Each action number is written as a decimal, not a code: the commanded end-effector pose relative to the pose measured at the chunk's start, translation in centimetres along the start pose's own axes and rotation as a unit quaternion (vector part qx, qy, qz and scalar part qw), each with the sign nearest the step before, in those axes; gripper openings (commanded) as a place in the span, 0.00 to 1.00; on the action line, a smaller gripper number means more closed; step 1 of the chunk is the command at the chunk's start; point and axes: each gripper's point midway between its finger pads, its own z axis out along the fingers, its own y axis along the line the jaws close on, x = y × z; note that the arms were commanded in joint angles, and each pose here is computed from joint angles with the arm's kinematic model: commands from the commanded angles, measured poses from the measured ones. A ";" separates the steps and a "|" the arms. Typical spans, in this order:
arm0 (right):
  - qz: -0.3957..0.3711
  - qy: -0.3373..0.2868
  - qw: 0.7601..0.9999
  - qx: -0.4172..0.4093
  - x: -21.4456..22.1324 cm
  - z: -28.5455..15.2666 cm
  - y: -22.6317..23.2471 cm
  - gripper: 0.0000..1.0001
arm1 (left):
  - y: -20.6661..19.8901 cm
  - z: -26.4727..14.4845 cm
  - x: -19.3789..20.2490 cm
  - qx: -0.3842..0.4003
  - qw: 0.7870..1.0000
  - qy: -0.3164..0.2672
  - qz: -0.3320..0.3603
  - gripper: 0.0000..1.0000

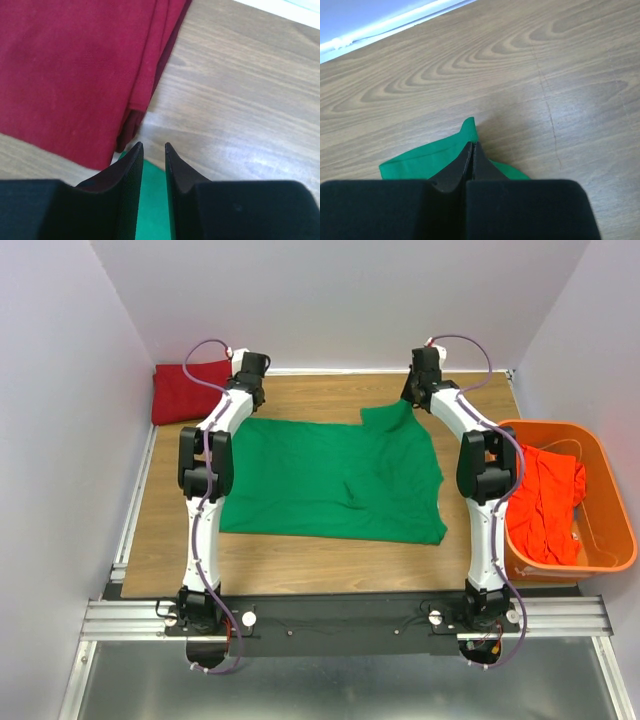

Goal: Fold and stack the t-shirts
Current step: Grap the side of the flattened tshirt furthest away from the robot with both arms

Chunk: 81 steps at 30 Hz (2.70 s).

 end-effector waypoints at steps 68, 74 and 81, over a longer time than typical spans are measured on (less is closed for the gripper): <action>0.012 -0.006 0.999 -0.032 -1.4 -2.8 0.6 0.04 | 3.1 2.0 3.9 -0.076 0.992 0.077 -0.068 0.32; 0.014 -0.005 0.999 -0.034 -1.4 -2.7 0.4 0.04 | 3.0 2.4 4.6 -0.072 0.991 0.086 -0.069 0.33; 0.015 -0.003 0.999 -0.035 -1.3 -2.6 0.3 0.04 | 3.0 2.6 4.8 -0.064 0.991 0.092 -0.070 0.29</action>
